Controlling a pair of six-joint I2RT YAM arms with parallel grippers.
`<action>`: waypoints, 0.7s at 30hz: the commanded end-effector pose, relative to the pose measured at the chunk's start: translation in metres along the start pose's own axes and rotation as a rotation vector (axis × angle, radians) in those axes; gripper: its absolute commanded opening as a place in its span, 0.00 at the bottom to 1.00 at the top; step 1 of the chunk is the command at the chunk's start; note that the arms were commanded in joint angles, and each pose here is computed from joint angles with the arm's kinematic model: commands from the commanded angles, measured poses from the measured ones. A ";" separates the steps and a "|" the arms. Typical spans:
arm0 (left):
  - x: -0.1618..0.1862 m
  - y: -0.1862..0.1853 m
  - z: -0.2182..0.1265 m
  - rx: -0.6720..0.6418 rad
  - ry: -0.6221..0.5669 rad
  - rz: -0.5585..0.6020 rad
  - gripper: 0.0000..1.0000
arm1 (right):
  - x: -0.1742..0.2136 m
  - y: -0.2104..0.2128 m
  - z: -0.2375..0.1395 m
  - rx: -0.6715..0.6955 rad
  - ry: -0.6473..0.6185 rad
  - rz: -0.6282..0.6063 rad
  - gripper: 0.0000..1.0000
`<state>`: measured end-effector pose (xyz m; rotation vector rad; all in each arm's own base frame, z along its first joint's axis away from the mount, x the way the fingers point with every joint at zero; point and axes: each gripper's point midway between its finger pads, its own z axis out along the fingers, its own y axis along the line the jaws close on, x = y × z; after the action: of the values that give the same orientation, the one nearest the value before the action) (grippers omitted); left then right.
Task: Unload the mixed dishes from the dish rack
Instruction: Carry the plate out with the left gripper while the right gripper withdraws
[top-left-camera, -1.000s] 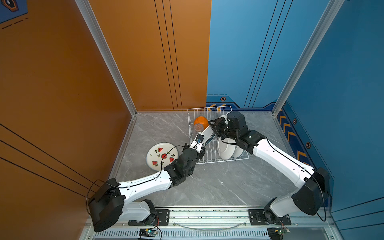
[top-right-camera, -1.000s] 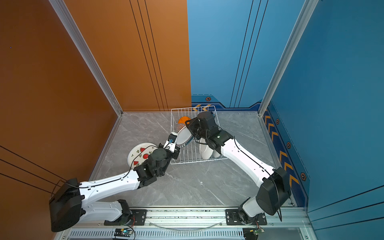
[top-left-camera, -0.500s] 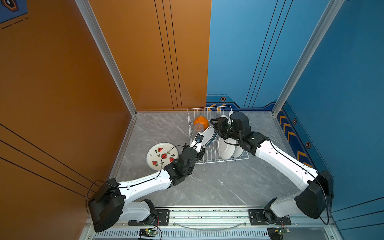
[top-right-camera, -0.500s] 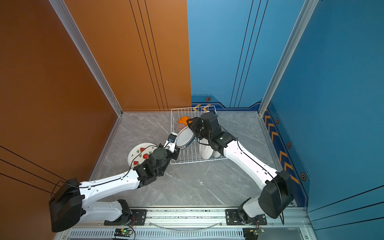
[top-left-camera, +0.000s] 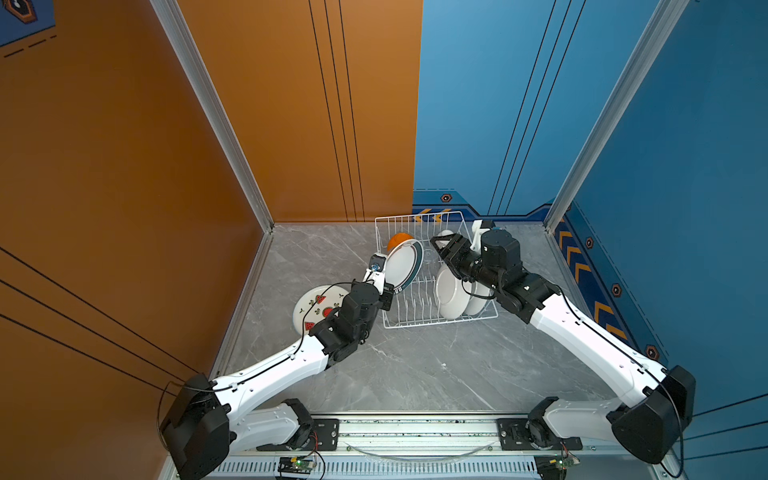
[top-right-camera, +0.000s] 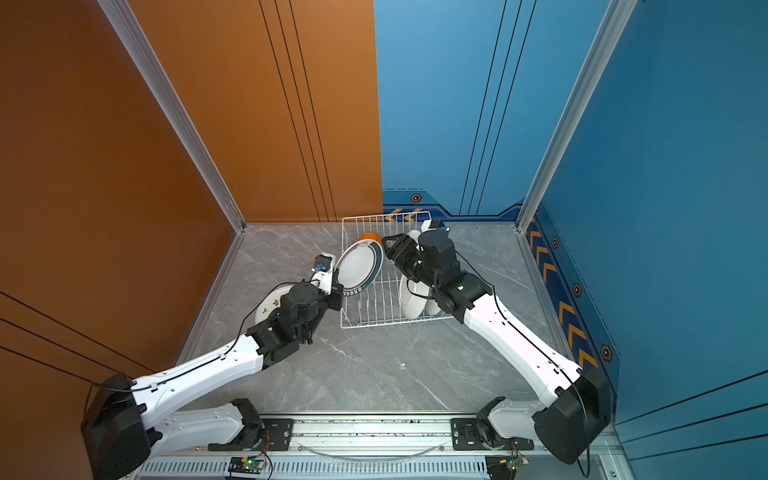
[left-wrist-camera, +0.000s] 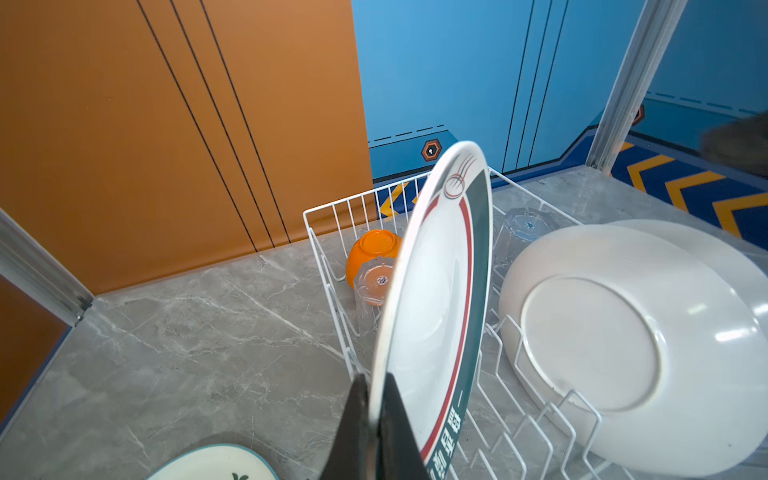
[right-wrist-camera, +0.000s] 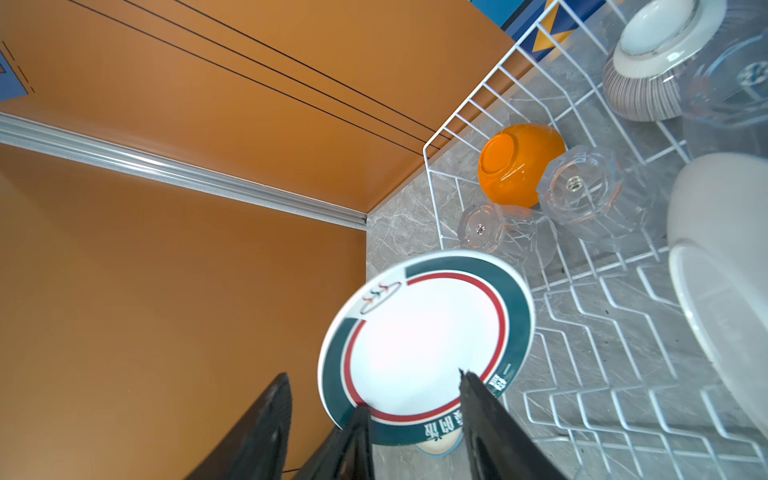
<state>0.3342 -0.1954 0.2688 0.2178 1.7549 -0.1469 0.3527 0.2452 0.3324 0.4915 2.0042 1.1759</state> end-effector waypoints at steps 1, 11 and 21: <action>-0.025 0.024 -0.009 0.011 -0.030 -0.209 0.00 | -0.001 -0.014 -0.015 0.043 -0.022 -0.122 0.68; -0.015 0.105 -0.042 -0.106 0.012 -0.457 0.00 | -0.001 -0.074 -0.059 0.315 -0.031 -0.352 0.78; 0.043 0.152 -0.099 -0.245 0.159 -0.663 0.00 | 0.011 -0.099 -0.072 0.376 0.024 -0.404 0.79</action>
<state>0.2838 -0.0248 0.2817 -0.4697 1.8225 -0.3363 0.3021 0.1707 0.2784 0.2754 2.1699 0.6512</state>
